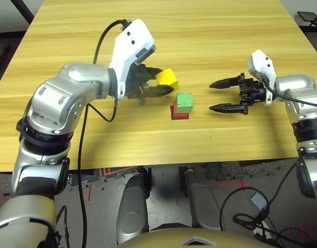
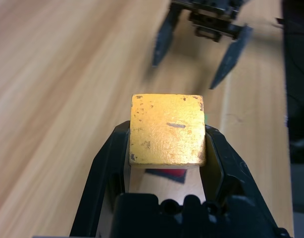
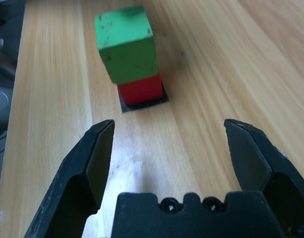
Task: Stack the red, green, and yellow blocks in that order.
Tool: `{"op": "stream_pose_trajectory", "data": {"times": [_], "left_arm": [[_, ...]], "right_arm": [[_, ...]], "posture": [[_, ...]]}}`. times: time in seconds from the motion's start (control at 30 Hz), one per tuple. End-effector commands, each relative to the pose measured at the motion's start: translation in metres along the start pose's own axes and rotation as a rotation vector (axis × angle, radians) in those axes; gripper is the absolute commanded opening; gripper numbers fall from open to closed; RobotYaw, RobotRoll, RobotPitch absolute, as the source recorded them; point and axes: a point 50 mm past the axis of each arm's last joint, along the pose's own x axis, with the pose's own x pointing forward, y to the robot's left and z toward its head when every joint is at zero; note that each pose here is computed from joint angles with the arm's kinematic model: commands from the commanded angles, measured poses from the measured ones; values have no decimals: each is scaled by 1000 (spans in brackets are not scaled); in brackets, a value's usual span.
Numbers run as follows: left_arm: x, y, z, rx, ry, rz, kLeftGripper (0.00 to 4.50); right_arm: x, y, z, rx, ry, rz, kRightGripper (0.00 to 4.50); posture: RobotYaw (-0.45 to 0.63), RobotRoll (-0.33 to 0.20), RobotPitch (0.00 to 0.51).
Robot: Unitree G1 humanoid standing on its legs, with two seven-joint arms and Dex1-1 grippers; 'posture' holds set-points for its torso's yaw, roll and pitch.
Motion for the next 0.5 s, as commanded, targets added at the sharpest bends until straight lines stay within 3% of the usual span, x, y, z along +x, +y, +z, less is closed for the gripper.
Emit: {"op": "stream_pose_trajectory", "data": {"times": [0.03,0.5], "left_arm": [[11,0,2,40,20,-57,2058],[26,8,6,105,40,-115,2058]], "right_arm": [[-7,5,0,3,-3,-18,4500],[-17,17,-3,30,0,-70,4500]], "posture": [[74,-2,258],[2,1,259]]}}
